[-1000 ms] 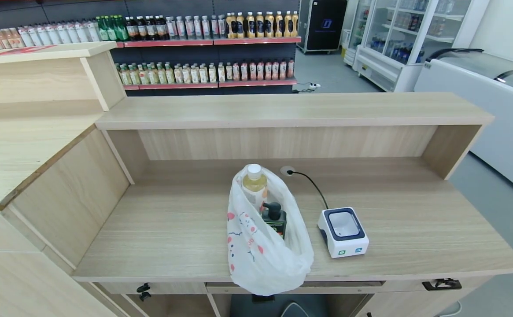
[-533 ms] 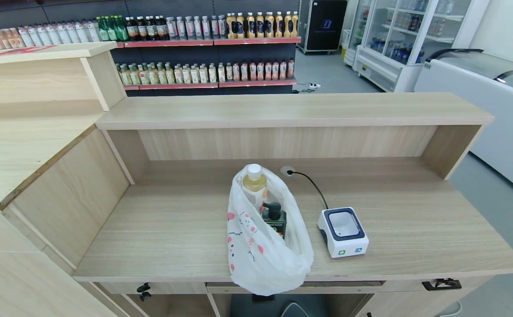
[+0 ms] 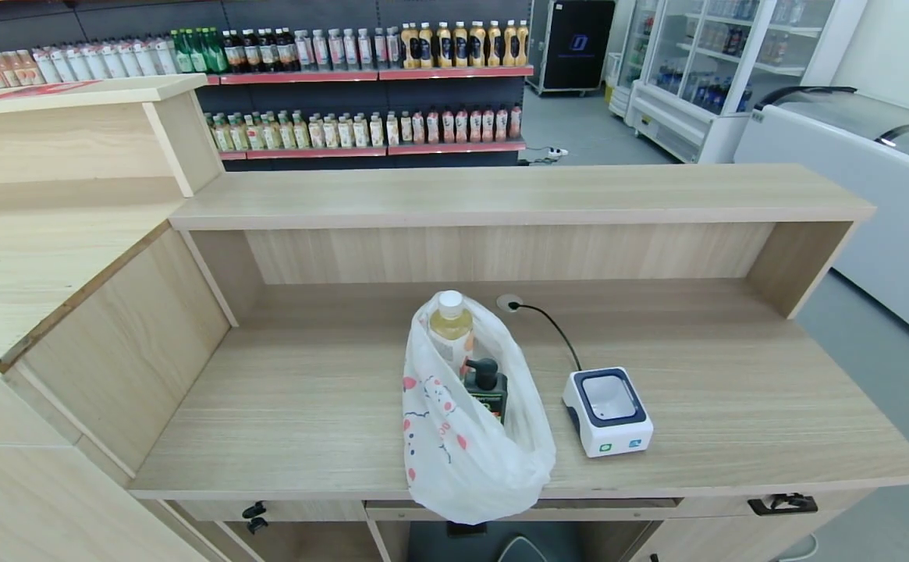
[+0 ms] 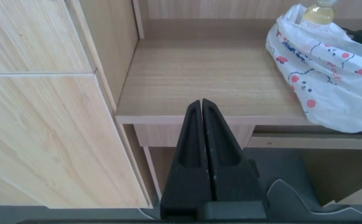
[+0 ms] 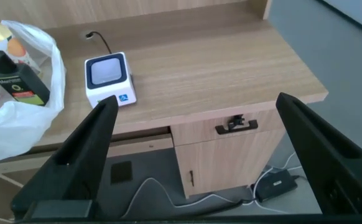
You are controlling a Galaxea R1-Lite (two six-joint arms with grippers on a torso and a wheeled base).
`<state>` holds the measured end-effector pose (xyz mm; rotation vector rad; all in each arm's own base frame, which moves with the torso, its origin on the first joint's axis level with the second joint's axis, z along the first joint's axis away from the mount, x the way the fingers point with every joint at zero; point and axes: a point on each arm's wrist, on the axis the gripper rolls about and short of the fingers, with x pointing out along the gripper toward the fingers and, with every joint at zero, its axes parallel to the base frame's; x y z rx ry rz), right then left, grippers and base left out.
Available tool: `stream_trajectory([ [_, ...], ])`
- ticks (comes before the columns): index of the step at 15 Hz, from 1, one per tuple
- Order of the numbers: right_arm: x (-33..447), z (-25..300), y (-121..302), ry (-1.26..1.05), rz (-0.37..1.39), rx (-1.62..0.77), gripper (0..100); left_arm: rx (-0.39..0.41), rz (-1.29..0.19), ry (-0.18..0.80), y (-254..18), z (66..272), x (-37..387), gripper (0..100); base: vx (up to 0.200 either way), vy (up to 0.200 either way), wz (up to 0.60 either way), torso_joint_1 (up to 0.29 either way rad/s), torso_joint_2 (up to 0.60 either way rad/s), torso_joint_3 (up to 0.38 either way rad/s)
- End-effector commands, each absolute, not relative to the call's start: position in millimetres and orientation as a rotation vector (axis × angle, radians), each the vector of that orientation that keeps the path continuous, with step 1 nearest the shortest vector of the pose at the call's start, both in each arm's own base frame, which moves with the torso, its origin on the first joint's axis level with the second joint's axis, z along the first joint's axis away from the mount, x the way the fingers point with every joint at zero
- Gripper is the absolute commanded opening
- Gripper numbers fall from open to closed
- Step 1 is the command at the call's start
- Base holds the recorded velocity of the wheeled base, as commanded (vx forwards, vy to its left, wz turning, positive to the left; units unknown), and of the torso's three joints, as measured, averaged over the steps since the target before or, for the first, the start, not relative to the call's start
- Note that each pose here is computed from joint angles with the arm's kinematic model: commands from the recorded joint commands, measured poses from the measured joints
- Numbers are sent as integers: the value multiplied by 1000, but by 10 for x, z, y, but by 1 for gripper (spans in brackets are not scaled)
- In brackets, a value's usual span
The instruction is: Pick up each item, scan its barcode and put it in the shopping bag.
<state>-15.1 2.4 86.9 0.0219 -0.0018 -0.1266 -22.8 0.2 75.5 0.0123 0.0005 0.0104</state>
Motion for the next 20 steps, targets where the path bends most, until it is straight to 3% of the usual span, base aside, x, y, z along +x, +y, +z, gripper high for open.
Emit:
stream_trajectory([
  [1, -146, 868, 23, 3, -127, 42, 100, 12, 11, 0, 2, 755, -228, 0, 0, 0, 0, 0, 0, 0],
  [20, -152, 859, 6, 6, -71, 78, 100, 12, 11, 0, 2, 755, -228, 0, 0, 0, 0, 0, 0, 0],
])
